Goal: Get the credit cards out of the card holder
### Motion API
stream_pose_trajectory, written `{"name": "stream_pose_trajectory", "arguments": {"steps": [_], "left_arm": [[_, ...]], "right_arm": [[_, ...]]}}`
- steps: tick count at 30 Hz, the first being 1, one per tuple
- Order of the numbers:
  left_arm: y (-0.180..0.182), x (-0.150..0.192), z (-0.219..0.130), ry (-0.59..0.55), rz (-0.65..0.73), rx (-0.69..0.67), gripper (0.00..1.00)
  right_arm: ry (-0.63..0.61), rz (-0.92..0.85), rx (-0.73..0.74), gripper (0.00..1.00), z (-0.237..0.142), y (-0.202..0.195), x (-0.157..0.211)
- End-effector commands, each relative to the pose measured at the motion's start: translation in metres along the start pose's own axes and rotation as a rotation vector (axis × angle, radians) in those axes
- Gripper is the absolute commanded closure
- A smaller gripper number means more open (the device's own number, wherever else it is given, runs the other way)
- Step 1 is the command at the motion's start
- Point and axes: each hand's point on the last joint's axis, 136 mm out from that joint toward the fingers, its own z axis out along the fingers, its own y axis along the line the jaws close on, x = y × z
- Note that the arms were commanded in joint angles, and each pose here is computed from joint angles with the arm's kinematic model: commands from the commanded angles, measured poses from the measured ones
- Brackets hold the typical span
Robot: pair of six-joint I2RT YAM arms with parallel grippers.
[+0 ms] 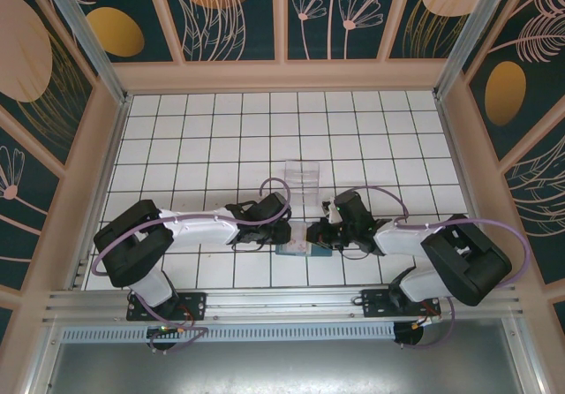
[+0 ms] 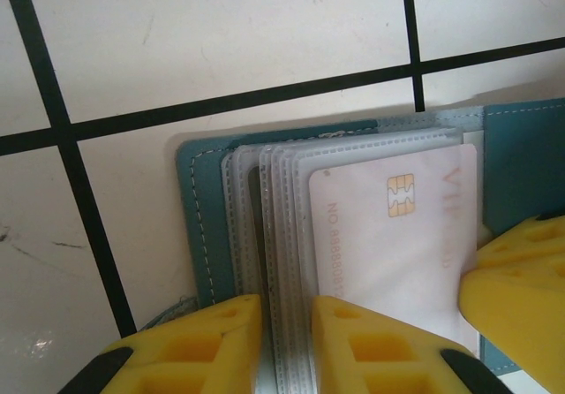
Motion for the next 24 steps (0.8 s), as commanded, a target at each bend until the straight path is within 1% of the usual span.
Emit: {"name": "stream_pose_trajectory", "arguments": {"steps": [1,3,7,18,19,21,24], "left_arm": [[0.027,0.02,0.011,0.075,0.003,-0.104,0.76],[0.027,0.019,0.011,0.073,0.003,-0.108,0.76],[0.029,0.019,0.011,0.073,0.003,-0.119,0.76],[0.032,0.019,0.01,0.074,0.002,-0.142,0.76],[0.032,0.019,0.01,0.074,0.002,-0.142,0.76],[0.031,0.018,0.01,0.073,0.003,-0.14,0.76],[0.03,0.018,0.009,0.072,0.004,-0.139,0.76]], "right_arm": [[-0.005,0.009,-0.009,0.92,-0.004,-0.002,0.002],[-0.009,0.012,-0.009,0.96,-0.005,-0.003,0.001],[-0.008,0.016,-0.001,0.99,-0.006,-0.007,0.002],[-0.033,0.041,0.029,0.99,-0.017,-0.02,-0.001],[-0.034,0.039,0.027,0.98,-0.018,-0.02,-0.001],[-0.036,0.033,0.014,0.89,-0.018,-0.017,-0.002],[-0.031,0.023,-0.001,0.81,-0.017,-0.014,-0.003]]}}
